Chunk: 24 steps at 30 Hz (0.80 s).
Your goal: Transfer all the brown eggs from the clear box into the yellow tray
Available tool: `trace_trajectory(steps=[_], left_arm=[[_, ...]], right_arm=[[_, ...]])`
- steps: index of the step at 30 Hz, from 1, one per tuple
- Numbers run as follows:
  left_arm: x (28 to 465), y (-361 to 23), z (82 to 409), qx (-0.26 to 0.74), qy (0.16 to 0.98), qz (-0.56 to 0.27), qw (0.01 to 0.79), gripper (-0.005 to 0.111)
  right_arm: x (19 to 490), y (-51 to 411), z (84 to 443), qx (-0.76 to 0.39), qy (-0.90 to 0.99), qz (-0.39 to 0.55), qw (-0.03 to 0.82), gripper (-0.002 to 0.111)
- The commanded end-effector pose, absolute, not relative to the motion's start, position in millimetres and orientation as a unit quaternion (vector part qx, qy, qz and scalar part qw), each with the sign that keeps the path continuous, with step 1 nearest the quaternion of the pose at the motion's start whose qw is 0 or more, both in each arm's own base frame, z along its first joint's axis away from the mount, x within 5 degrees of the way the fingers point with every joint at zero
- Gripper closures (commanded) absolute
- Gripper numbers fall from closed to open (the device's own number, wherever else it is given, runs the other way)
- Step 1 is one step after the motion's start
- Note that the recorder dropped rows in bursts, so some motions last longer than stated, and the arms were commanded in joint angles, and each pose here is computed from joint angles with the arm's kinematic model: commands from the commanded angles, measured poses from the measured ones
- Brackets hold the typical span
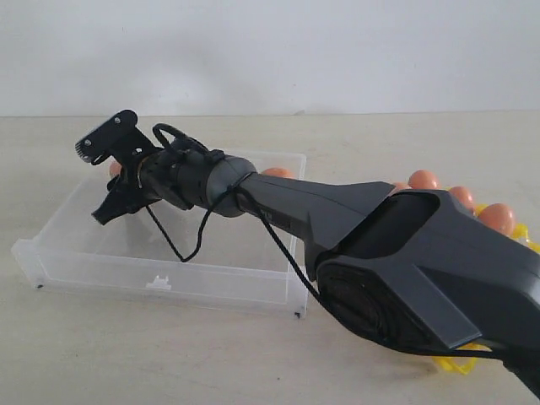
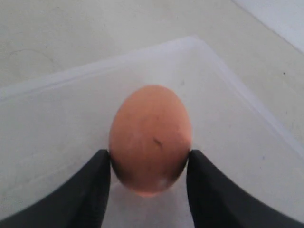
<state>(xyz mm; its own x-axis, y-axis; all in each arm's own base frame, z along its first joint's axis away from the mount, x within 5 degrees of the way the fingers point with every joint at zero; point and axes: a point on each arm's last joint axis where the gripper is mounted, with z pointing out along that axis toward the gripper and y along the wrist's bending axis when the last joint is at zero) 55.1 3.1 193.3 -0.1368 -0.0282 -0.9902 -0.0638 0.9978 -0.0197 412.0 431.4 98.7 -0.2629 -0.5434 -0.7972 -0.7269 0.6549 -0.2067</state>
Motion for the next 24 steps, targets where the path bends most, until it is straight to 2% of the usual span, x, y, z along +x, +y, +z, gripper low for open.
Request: trace_trajectory(steps=[1, 7, 14, 16, 19, 24], left_arm=[[55.4, 3.2, 192.1, -0.029, 0.756, 0.015, 0.654, 0.111], [55.4, 3.2, 192.1, -0.029, 0.756, 0.015, 0.654, 0.111], [55.4, 3.2, 192.1, -0.029, 0.756, 0.015, 0.654, 0.111], [55.4, 3.2, 192.1, -0.029, 0.756, 0.015, 0.654, 0.111], [55.4, 3.2, 192.1, -0.029, 0.756, 0.015, 0.654, 0.111], [55.4, 3.2, 192.1, -0.029, 0.756, 0.015, 0.654, 0.111]], right_arm=[[406.4, 423.5, 111.8, -0.391, 0.825, 0.071, 0.402, 0.061], [387.3, 417.9, 139.0, -0.368, 0.872, 0.068, 0.316, 0.061], [365.3, 402.1, 172.1, -0.365, 0.904, 0.026, 0.221, 0.061], [356.0, 392.9, 180.8, -0.362, 0.916, 0.002, 0.17, 0.061], [355.1, 392.4, 181.4, -0.36, 0.918, 0.003, 0.167, 0.061], [337.1, 405.9, 183.1, -0.358, 0.922, 0.068, 0.132, 0.061]])
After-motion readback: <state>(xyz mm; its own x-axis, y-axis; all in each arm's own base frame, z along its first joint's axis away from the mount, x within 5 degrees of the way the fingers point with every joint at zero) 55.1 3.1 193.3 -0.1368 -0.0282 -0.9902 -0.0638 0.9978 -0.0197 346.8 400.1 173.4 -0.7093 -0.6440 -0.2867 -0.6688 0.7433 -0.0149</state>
